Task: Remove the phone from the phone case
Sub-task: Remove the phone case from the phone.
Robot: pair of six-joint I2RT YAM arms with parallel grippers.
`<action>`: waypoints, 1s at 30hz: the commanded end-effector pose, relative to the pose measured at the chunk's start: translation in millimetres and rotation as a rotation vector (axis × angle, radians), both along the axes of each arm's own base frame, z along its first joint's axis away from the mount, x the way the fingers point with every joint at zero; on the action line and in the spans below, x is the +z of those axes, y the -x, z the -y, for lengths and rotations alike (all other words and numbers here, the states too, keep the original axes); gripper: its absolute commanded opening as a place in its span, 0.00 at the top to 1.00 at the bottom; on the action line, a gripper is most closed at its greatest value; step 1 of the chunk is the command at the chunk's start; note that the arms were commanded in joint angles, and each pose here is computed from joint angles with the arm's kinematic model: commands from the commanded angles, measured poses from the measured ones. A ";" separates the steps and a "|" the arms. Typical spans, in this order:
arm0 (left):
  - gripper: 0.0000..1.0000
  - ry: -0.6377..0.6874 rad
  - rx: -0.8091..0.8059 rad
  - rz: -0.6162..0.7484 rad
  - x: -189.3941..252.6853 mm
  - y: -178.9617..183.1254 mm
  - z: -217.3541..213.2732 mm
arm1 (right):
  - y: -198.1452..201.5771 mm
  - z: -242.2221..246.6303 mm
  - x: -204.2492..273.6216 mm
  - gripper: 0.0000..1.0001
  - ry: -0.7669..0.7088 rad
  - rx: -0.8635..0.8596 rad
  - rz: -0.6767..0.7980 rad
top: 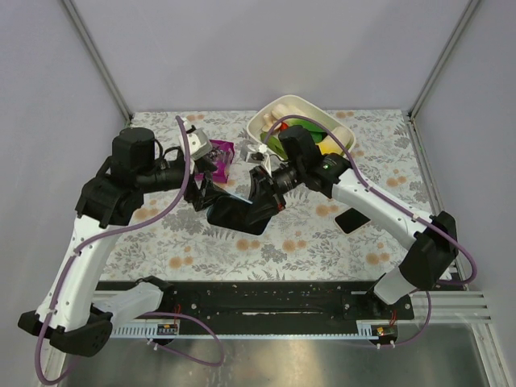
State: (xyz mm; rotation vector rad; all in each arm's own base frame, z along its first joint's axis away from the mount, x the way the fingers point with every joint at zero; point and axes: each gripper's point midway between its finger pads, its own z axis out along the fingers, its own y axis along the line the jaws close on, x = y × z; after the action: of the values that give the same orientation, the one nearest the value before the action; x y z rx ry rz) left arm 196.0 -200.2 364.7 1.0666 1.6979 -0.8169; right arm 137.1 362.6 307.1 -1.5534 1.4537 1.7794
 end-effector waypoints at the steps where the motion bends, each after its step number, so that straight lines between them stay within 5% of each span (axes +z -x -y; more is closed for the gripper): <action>1: 0.15 0.028 0.144 0.257 62.1 -17.9 -18.5 | -1.3 -2.8 -10.4 1.00 0.046 -0.016 -0.044; 5: 0.05 -0.003 0.236 0.314 75.3 -29.1 -33.0 | -3.5 -1.3 -10.8 1.00 0.043 -0.020 -0.042; 17: 0.01 -0.005 0.287 0.362 104.5 -7.5 -54.2 | -8.4 -1.2 -10.7 1.00 0.040 -0.031 -0.034; 30: 0.05 0.066 -0.038 -0.139 12.0 62.9 -14.8 | -26.9 -3.6 3.0 1.00 0.048 -0.110 -0.001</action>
State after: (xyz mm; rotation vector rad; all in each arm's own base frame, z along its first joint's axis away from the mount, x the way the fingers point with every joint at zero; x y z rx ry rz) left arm 153.2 -172.2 395.0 1.0053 1.6907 -0.7660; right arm 155.5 364.5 278.1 -1.4738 1.6468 1.7309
